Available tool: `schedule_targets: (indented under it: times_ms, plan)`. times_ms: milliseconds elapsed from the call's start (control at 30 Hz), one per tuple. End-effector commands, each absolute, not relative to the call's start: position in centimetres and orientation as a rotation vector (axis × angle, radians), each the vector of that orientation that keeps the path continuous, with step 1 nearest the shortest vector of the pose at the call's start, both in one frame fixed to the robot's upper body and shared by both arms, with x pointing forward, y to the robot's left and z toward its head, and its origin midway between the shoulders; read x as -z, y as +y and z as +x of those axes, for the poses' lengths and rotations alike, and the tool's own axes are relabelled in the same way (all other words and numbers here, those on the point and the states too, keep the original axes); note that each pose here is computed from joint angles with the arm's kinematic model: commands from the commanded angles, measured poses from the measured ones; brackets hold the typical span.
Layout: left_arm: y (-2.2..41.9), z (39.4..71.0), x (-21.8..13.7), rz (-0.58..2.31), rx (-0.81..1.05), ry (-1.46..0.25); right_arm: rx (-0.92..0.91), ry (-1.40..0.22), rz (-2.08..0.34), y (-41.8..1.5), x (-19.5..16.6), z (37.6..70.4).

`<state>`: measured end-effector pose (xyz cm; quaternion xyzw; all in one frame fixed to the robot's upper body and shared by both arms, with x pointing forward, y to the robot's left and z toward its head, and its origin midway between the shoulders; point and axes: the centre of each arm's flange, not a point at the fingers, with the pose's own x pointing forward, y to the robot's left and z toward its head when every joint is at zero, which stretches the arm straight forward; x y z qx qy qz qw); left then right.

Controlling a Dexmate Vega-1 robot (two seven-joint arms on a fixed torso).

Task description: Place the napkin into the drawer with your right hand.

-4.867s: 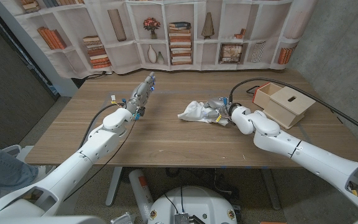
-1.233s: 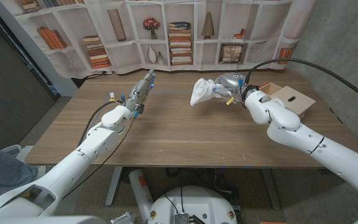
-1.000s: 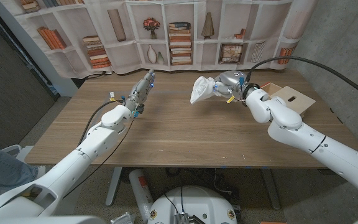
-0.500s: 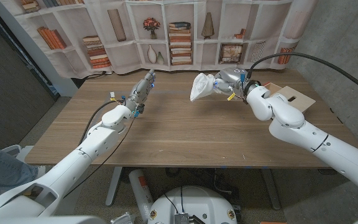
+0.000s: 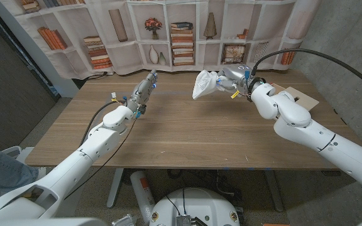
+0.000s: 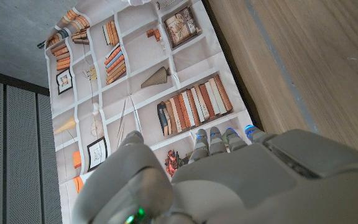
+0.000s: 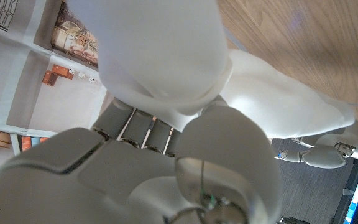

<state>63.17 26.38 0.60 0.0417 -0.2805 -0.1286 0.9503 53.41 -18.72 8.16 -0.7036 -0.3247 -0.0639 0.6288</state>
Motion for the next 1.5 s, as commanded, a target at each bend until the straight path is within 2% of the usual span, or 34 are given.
schedule_targets:
  times_ms: [33,1500]
  plan:
    - [26.3,63.0,-0.6,0.089,0.259,-0.57,0.154,-0.749,-1.604,-19.0,-8.7,52.9]
    - [26.5,62.9,-0.7,0.082,0.259,-0.581,0.224,-0.687,-1.574,-20.7,-10.4,53.4]
